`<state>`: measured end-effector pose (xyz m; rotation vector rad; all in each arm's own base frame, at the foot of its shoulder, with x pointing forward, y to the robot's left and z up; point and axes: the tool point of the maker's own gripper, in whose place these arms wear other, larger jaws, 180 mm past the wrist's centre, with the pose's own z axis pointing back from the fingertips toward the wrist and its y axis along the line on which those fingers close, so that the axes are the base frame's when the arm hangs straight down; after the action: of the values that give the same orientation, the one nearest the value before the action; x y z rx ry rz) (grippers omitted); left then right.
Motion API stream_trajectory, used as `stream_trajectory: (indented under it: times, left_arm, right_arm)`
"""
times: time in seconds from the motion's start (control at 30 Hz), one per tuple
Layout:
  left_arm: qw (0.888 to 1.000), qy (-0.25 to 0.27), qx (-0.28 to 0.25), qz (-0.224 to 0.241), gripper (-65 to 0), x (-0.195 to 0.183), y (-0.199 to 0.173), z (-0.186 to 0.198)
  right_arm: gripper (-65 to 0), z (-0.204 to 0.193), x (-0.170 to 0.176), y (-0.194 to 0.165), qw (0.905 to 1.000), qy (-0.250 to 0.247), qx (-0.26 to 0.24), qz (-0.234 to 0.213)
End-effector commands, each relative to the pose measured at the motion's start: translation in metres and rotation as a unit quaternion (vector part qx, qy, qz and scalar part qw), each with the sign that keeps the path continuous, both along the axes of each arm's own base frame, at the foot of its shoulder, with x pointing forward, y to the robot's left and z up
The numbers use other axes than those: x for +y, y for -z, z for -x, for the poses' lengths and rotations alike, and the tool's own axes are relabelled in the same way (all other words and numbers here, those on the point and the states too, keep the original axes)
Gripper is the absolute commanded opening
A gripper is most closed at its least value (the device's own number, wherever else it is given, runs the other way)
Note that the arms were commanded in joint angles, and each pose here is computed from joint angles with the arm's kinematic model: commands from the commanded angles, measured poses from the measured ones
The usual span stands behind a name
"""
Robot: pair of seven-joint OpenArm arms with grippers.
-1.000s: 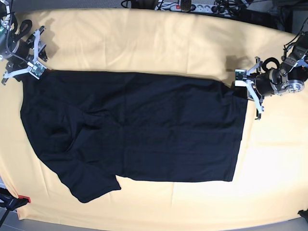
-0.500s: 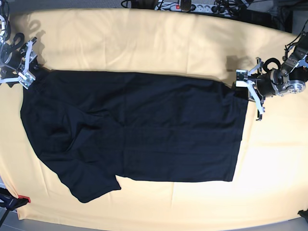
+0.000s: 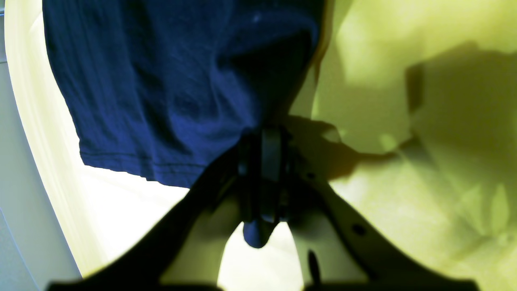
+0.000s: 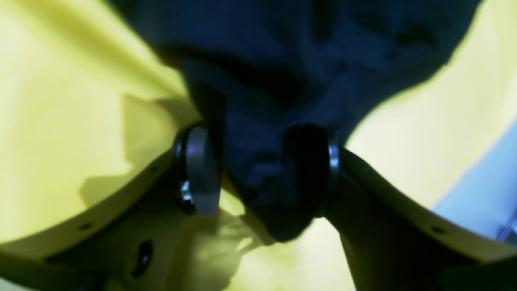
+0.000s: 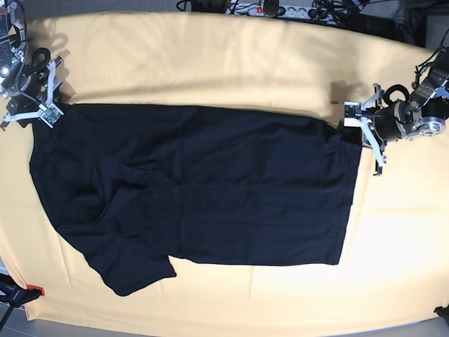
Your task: Fold the T-shirt properly
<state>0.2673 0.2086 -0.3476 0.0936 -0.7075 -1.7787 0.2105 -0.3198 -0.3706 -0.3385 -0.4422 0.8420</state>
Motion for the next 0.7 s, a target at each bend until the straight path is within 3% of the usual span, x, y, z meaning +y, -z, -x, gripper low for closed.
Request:
stream_trajectory:
  times: [0.0,0.17,0.4,0.53,0.6,0.67]
  left_arm:
    - [1.000,0.002,-0.018,-0.003,-65.0,0.006,-0.014,-0.009]
    - [1.000,0.000,-0.023,-0.015,-65.0,0.014,-0.019,-0.012]
    - [0.999,-0.001,-0.025,-0.023,-65.0,0.021,-0.021,-0.012]
    - [1.000,0.001,-0.025,-0.020,-65.0,0.019,-0.021,-0.012]
    - [1.000,0.001,-0.024,-0.019,-65.0,0.019,-0.021,-0.012]
    - [1.000,0.001,-0.025,-0.019,-65.0,0.019,-0.021,-0.012]
  right_arm:
    - [-32.5,-0.003,-0.012,-0.007,0.9997,0.000,-0.002,0.026]
    - [-32.5,-0.003,-0.031,-0.008,0.9978,0.026,-0.009,0.060]
    - [-32.5,-0.004,-0.048,-0.006,0.9948,0.070,-0.027,0.069]
    - [-32.6,-0.002,-0.047,-0.004,0.9953,0.069,-0.021,0.066]
    - [-38.2,-0.003,-0.048,-0.005,0.9950,0.070,-0.023,0.066]
    - [-50.1,-0.003,-0.049,-0.005,0.9948,0.071,-0.025,0.068]
